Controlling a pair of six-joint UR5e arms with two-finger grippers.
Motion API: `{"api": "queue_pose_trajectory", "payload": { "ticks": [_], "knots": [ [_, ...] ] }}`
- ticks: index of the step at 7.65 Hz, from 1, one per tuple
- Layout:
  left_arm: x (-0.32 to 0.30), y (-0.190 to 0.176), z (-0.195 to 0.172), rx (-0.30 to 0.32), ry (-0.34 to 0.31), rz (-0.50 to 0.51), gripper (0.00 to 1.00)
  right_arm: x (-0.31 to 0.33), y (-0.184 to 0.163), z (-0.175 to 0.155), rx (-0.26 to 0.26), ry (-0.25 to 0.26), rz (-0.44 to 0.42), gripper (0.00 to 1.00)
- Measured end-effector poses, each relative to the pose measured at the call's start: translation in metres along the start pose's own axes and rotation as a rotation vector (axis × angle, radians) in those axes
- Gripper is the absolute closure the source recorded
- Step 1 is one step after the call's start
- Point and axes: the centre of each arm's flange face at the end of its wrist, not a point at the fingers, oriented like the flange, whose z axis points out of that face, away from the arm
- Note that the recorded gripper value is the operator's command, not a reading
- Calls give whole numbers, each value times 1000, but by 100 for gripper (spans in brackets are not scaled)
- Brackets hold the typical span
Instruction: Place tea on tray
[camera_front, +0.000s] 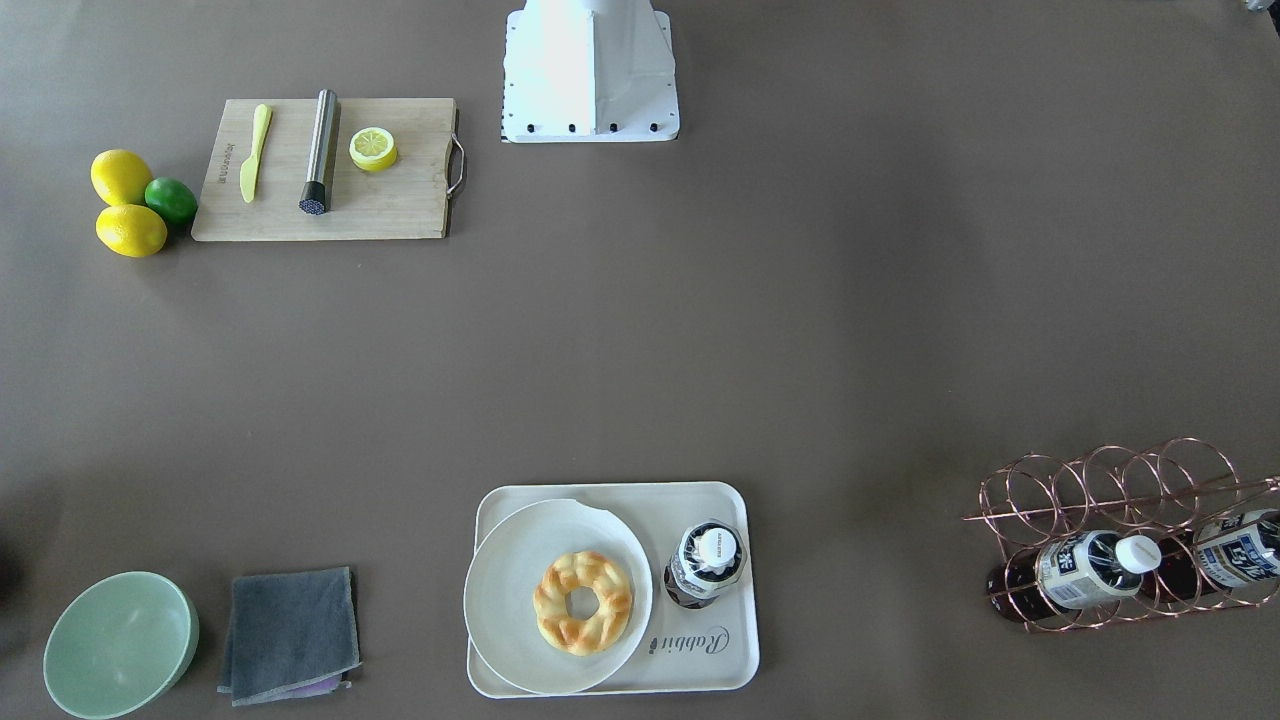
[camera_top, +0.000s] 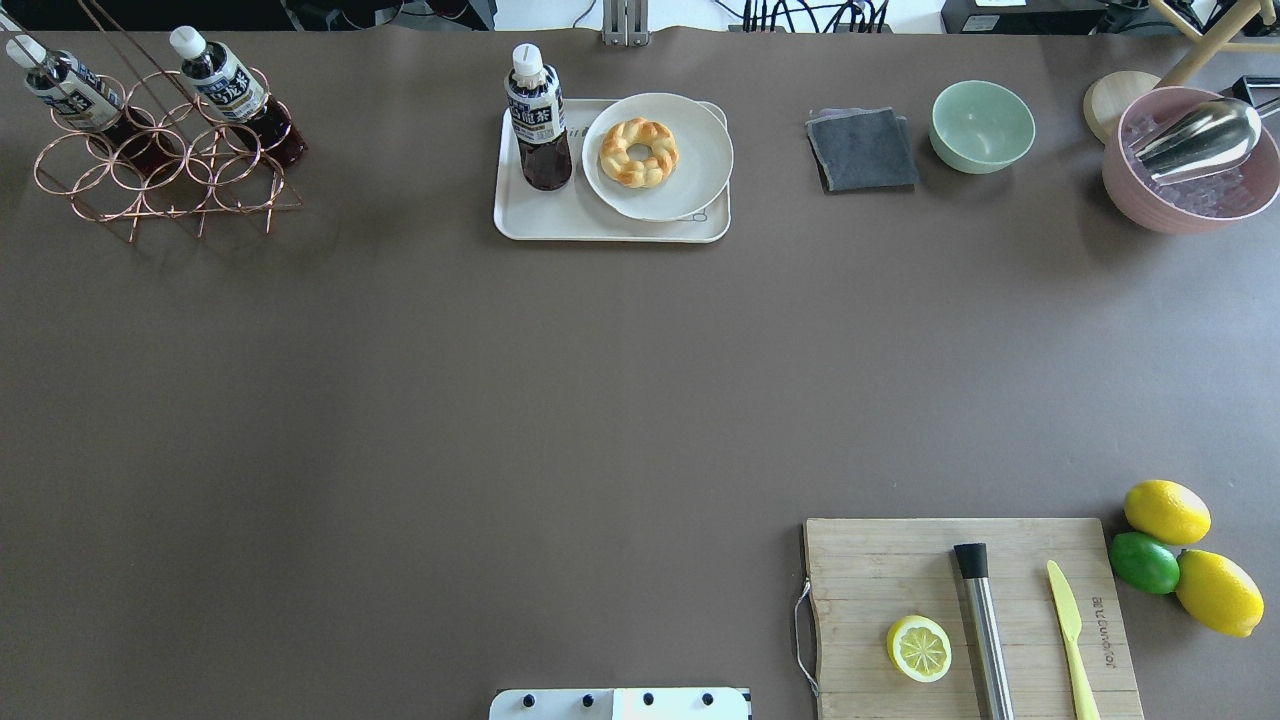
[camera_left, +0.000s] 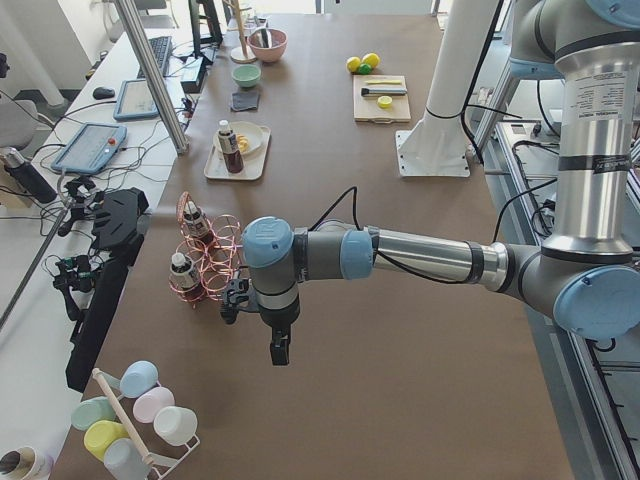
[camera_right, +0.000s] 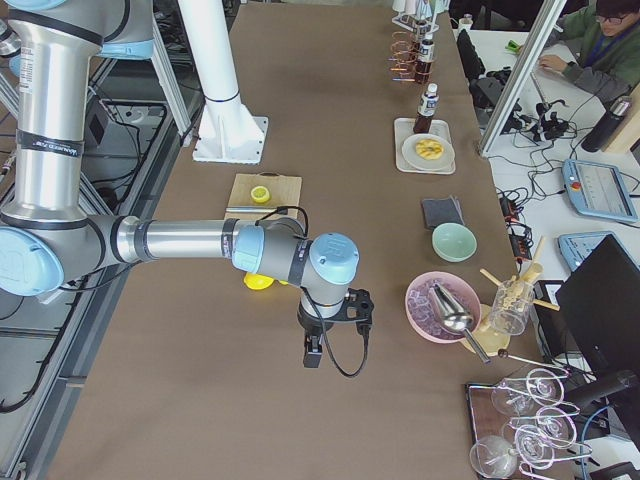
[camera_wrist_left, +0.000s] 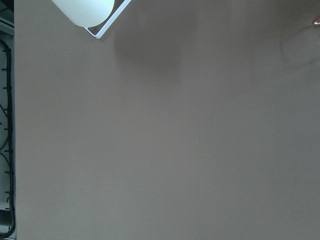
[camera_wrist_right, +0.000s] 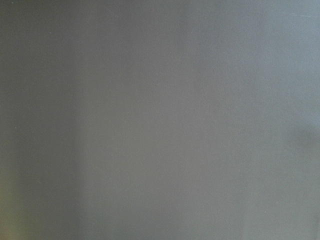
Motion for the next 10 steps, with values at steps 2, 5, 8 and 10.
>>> {"api": "queue_pose_trajectory", "payload": {
  "ticks": [2,5,8,10],
  "knots": [
    [0,0,0,-1,1,0,2,0,0,0,0,0,0,0],
    [0,2,0,1,1,1,2,0,0,0,1,0,-2,0],
    [2,4,1,1,24,0,2,-3,-1,0,16,1,-20,0],
    [1,10,7,-8,72,-9,2,-5,-2,1,26,-4,-35,0]
  ]
}}
